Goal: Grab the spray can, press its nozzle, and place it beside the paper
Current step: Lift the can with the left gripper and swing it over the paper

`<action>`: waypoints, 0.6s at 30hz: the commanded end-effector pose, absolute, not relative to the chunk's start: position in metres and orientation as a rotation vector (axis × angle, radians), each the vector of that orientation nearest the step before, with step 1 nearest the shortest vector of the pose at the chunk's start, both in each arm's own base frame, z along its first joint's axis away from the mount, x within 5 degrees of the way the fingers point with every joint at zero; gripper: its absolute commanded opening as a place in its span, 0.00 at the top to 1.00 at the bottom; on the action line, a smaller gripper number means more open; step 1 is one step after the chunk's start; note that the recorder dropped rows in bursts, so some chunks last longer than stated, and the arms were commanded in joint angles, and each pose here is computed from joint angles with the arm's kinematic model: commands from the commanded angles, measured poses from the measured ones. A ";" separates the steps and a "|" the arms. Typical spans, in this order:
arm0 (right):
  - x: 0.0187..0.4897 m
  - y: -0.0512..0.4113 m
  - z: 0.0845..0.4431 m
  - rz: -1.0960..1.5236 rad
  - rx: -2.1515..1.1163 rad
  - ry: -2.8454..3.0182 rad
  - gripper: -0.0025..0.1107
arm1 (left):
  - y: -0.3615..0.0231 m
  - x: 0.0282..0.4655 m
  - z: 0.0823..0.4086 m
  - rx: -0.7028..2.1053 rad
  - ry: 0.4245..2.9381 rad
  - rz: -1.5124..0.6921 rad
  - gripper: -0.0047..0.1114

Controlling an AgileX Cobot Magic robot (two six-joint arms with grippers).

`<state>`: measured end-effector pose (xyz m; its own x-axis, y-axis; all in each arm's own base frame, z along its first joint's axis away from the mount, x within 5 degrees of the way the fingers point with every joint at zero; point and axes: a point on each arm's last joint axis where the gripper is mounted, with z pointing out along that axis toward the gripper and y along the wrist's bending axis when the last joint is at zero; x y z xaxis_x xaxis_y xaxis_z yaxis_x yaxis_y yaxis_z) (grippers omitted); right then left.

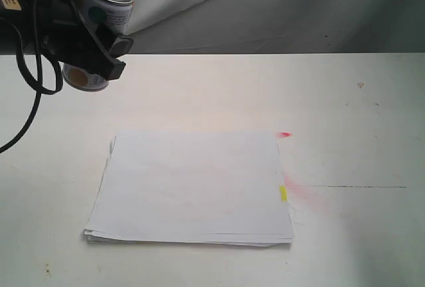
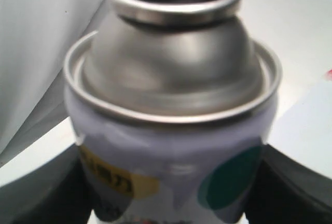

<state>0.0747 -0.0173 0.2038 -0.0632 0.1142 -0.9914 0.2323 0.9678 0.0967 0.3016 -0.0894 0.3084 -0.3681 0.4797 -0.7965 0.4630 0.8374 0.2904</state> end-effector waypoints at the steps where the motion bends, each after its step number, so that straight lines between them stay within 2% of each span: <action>1: 0.075 -0.018 0.204 -0.115 0.262 1.633 0.98 | -0.087 0.299 0.309 0.737 1.982 0.085 0.96; 12: 0.075 -0.018 0.204 -0.115 0.262 1.633 0.98 | -0.121 0.278 0.266 0.935 1.997 0.217 0.96; 18: 0.075 -0.018 0.204 -0.115 0.262 1.633 0.98 | -0.137 0.283 0.244 0.970 1.996 0.405 0.96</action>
<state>0.0747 -0.0173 0.2038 -0.0632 0.1142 -0.9914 0.2323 0.9678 0.0967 0.2803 -0.1282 0.2472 -0.3556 0.7359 -0.5762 0.5180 0.6683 0.5339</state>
